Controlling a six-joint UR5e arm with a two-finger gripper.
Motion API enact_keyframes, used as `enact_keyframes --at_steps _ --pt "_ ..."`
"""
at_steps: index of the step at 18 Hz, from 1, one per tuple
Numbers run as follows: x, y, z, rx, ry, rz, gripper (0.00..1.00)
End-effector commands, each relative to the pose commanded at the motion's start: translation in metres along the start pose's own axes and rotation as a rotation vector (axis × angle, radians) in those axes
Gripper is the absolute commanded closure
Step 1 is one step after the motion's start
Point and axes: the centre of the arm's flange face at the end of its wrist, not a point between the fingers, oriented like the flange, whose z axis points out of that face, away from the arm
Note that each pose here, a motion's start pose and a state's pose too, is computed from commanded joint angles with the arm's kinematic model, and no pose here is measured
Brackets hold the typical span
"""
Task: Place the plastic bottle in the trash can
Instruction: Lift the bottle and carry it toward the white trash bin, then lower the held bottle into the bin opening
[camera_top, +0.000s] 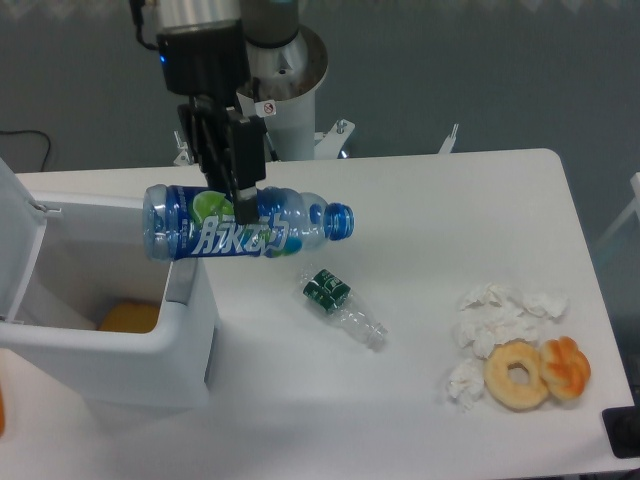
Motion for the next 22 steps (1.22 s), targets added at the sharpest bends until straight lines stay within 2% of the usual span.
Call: enact_keyframes --at_steps 3,5,8,17,19,22 --pt "0.009 -0.011 0.004 0.012 0.014 0.025 0.36" --pt "0.018 -0.015 0.009 0.013 0.032 0.098 0.36" --pt "0.021 -0.02 0.009 0.02 0.035 0.132 0.36" --pt "0.023 -0.031 0.018 0.033 0.036 0.34 0.36" --pt "0.025 -0.033 0.023 0.027 0.042 0.358 0.36" --pt "0.025 -0.031 0.026 -0.055 0.029 0.418 0.36"
